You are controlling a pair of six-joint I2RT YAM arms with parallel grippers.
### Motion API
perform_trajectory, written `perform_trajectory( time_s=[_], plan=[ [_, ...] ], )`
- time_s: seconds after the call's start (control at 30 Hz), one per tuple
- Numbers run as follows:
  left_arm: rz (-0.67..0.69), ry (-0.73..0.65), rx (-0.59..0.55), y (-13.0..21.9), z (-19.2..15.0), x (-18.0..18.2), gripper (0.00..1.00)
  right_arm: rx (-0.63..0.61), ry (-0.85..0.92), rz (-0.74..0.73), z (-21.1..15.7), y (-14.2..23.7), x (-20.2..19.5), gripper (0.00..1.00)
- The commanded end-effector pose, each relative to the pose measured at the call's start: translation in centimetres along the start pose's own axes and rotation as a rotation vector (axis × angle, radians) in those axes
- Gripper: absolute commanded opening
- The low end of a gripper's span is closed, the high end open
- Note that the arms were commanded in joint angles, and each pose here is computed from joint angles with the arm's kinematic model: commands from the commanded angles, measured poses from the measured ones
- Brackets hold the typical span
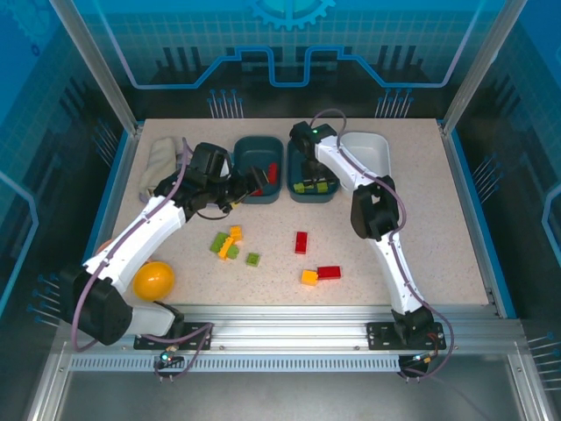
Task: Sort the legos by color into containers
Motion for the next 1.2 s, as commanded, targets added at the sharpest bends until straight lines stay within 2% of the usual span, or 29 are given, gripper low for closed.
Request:
perform_trajectory(
  time_s=[0.0, 0.2, 0.33, 0.53, 0.67, 0.87, 1.03, 1.17],
  plan=[
    [0.022, -0.032, -0.006, 1.8, -0.4, -0.2, 0.87, -0.055, 0.004, 0.094, 1.2, 3.2, 1.0, 0.59],
    [0.131, -0.028, 0.017, 3.5, -1.3, 1.2, 0.86, -0.170, -0.014, 0.232, 2.4, 10.4, 1.3, 0.58],
    [0.215, -0.040, 0.047, 4.9, -2.2, 2.2, 0.85, -0.308, 0.002, 0.358, 2.5, 17.5, 1.1, 0.58],
    [0.288, -0.051, 0.105, 6.2, -4.0, 3.7, 0.85, -0.456, 0.079, 0.530, -0.5, 24.7, 0.3, 0.58],
    [0.270, -0.051, 0.178, 5.0, -5.1, 3.7, 0.82, -0.461, 0.122, 0.649, -5.1, 25.8, -1.3, 0.58],
    [0.252, -0.167, 0.296, -0.2, -7.1, 0.8, 0.80, -0.259, 0.191, 0.763, -14.8, 20.4, -4.9, 0.62],
    [0.242, -0.218, 0.390, -6.3, -9.7, -1.7, 0.80, -0.113, 0.215, 0.748, -21.3, 16.9, -9.3, 0.71],
    [0.257, -0.256, 0.431, -10.5, -11.1, -2.8, 0.80, -0.011, 0.201, 0.742, -24.7, 15.4, -12.0, 0.78]
  ],
)
Point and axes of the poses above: each hand's point on the last joint's axis, 136 mm out from that joint toward the fingers, its own y axis back along the fingers, its own x axis along the line the jaws close on, z = x × y, the point moved 4 cm from there along y, back along the fingers, and after that the axes turned 15 degrees about -y, right-handed, at the moved point
